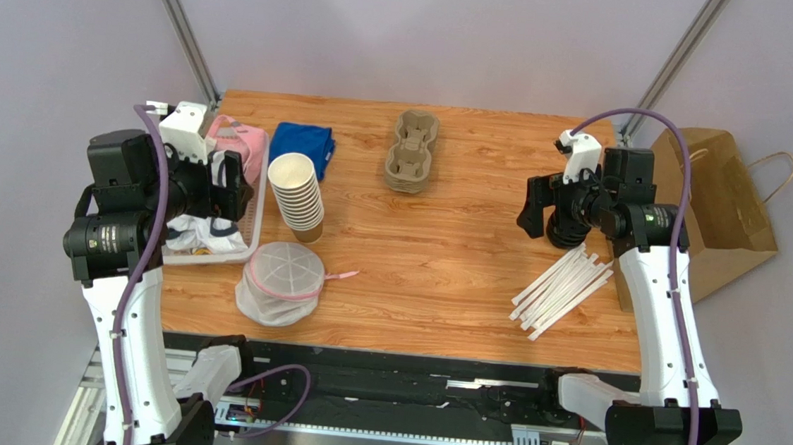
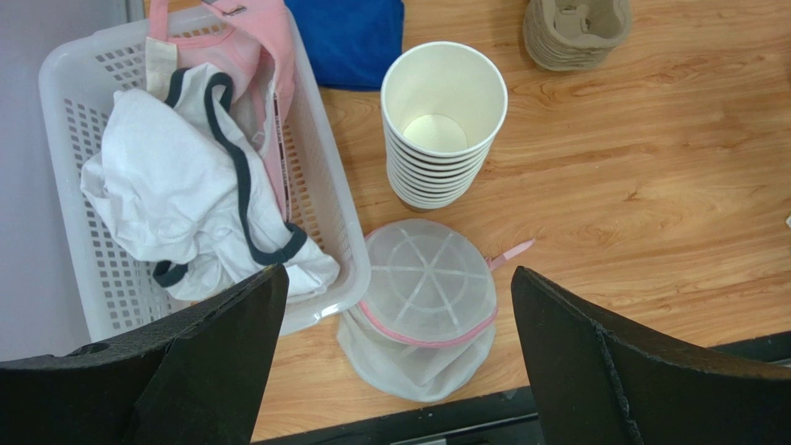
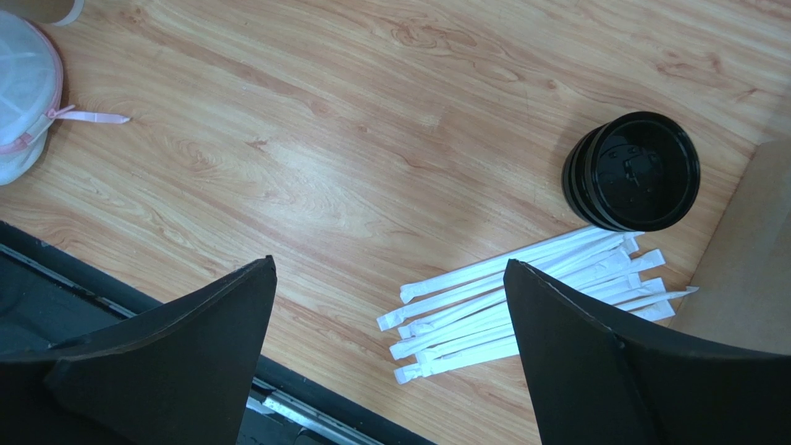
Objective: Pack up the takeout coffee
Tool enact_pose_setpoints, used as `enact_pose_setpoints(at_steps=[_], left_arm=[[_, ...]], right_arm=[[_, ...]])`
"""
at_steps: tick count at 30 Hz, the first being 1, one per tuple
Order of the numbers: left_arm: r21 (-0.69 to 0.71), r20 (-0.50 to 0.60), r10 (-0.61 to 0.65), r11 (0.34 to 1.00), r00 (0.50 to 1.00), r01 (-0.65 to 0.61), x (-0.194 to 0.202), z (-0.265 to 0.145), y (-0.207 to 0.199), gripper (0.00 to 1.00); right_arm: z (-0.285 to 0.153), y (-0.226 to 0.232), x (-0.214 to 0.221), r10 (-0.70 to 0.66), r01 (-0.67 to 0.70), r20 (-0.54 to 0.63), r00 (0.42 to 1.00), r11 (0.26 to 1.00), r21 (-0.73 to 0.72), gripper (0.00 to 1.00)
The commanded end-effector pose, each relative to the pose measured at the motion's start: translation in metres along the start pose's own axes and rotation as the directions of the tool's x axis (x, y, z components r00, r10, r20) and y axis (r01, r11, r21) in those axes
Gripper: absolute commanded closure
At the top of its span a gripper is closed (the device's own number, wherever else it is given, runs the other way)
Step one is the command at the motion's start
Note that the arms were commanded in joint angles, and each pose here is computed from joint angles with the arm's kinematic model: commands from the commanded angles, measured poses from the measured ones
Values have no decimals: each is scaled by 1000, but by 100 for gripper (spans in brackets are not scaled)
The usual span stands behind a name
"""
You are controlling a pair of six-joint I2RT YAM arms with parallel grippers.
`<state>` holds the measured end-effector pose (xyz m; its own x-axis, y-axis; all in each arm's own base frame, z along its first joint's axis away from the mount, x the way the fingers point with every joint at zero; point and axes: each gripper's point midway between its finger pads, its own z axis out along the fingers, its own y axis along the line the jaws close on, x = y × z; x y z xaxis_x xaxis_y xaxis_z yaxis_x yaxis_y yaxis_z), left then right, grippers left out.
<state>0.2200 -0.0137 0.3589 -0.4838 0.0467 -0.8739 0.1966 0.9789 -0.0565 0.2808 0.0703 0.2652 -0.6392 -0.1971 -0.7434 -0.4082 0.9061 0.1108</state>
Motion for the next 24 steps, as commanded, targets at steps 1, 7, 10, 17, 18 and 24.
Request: enact_pose_setpoints(at_steps=[1,7,10,17,18,24], left_arm=[[-19,-6,52,998,999,-52,-10,1,8,1],[39,-15,74,997,997,-74,-37,5,5,1],[59,2,85,995,996,-85,-51,7,4,1],[108,-83,121,988,989,-112,-53,40,-2,9],[105,-119,121,989,985,-108,-49,53,2,10],[126,-233,112,988,966,-85,-34,96,0,34]], right_arm=[[1,7,4,-22,21,-34,999,999,-48,0],[10,11,11,3,-9,-72,997,996,-85,0],[13,10,14,19,-27,-89,996,996,-84,0],[17,15,17,57,-70,-113,992,991,-114,0],[18,17,17,56,-70,-114,992,990,-123,0],[16,16,21,49,-62,-122,991,992,-109,0]])
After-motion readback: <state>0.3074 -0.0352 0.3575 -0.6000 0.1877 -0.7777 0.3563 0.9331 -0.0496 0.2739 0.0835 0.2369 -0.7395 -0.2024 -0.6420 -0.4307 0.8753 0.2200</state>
